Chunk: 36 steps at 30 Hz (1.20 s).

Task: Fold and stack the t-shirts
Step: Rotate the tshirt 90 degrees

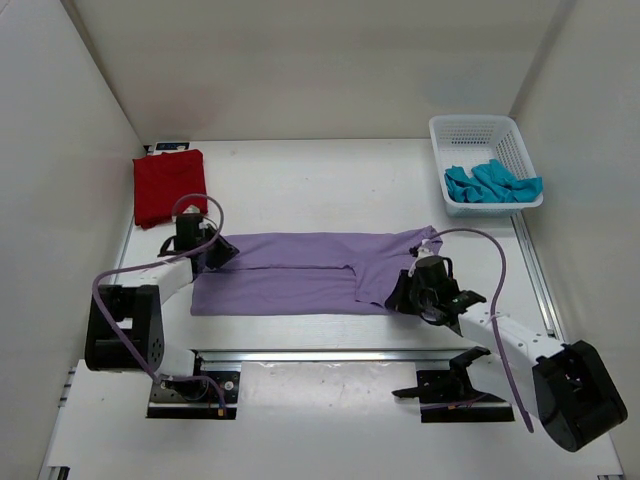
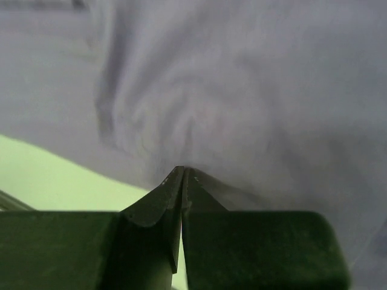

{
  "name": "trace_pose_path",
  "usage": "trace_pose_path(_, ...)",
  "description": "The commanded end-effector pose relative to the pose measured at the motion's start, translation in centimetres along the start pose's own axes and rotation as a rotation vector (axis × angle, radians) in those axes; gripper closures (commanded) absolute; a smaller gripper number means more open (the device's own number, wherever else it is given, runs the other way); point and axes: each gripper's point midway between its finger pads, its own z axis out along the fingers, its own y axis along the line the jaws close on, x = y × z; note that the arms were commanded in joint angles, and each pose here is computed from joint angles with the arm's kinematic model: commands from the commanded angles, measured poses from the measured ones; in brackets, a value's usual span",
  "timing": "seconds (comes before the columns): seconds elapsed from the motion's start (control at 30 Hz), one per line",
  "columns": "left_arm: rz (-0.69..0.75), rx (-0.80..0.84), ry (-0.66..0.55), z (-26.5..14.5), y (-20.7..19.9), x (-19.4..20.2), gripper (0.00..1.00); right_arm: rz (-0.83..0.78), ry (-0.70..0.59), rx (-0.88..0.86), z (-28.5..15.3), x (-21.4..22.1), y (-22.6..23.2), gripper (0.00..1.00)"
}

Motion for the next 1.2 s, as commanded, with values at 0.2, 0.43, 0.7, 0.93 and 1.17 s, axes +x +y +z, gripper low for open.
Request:
trace_pose_path(0.2,0.217,0.249,-0.028,-3.6,-9.8,1.1,0.69,0.016,-0.079,-0.004,-1.8,-3.0,0.2,0.84)
trace_pose_path(0.43,0.449,0.429,0.078,-6.5,-16.1,6.8,0.67,0.1,-0.185,0.065,0.0,-8.9,-2.9,0.86)
trace_pose_path(0.7,0.543,0.523,0.2,-8.0,-15.4,12.0,0.63,0.167,-0.181,0.137,7.3,-13.5,-6.2,0.93)
trace_pose_path(0.93,0.537,0.447,0.217,-8.8,-11.7,11.4,0.59,0.062,-0.086,0.02,19.0,-29.7,-1.7,0.97)
trace_pose_path(1.17,0.511,0.414,0.287,-8.5,-10.1,12.4,0.57,-0.223,-0.29,-0.151,7.5,-41.4,12.5,0.85)
